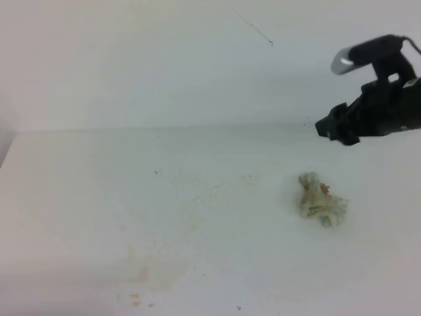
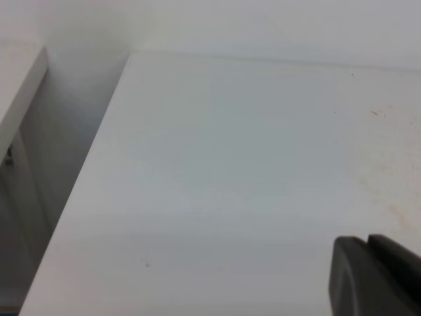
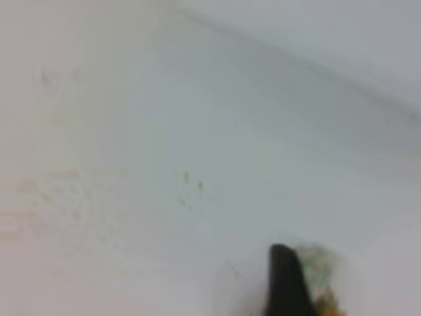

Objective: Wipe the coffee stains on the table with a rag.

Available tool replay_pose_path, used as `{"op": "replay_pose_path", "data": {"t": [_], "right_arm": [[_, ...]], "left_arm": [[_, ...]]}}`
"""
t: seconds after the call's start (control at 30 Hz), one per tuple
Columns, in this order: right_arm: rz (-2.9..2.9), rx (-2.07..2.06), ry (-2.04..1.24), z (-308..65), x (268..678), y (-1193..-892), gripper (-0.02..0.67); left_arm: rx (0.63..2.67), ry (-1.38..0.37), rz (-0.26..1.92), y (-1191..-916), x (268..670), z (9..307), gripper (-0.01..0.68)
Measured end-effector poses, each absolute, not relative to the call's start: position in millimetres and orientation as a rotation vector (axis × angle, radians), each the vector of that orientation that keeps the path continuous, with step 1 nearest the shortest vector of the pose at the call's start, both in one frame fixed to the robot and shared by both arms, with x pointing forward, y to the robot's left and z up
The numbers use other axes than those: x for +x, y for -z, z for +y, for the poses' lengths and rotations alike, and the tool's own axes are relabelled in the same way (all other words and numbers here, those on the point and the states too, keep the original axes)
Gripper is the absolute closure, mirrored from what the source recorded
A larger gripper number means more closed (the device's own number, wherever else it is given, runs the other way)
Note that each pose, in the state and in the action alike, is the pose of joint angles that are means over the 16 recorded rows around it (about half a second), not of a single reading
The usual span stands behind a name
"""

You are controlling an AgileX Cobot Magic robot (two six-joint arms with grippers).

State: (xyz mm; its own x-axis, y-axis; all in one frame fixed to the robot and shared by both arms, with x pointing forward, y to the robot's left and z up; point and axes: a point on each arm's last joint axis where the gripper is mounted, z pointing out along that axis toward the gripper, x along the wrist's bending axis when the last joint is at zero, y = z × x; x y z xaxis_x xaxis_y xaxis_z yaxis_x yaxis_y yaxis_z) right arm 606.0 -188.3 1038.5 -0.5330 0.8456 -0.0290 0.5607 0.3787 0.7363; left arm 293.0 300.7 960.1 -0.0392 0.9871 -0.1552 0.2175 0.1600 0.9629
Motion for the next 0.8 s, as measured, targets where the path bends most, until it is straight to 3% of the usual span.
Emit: {"op": "replay_pose_path", "data": {"t": [0.27, 0.43, 0.6, 0.8], "right_arm": [[2.105, 1.028, -1.108, -201, 543, -1136, 0.598], [1.999, 0.963, -1.161, -216, 483, -1175, 0.646], [1.873, 0.953, -1.198, -234, 426, -1181, 0.646], [1.731, 0.99, -1.229, -252, 378, -1147, 0.646]], "left_arm": [[1.236, -0.992, 1.457, -960, 293, 301, 0.675], [1.236, -0.992, 1.457, -960, 293, 301, 0.675], [1.236, -0.992, 1.457, -960, 293, 301, 0.675], [1.236, -0.992, 1.457, -960, 293, 301, 0.675]]}}
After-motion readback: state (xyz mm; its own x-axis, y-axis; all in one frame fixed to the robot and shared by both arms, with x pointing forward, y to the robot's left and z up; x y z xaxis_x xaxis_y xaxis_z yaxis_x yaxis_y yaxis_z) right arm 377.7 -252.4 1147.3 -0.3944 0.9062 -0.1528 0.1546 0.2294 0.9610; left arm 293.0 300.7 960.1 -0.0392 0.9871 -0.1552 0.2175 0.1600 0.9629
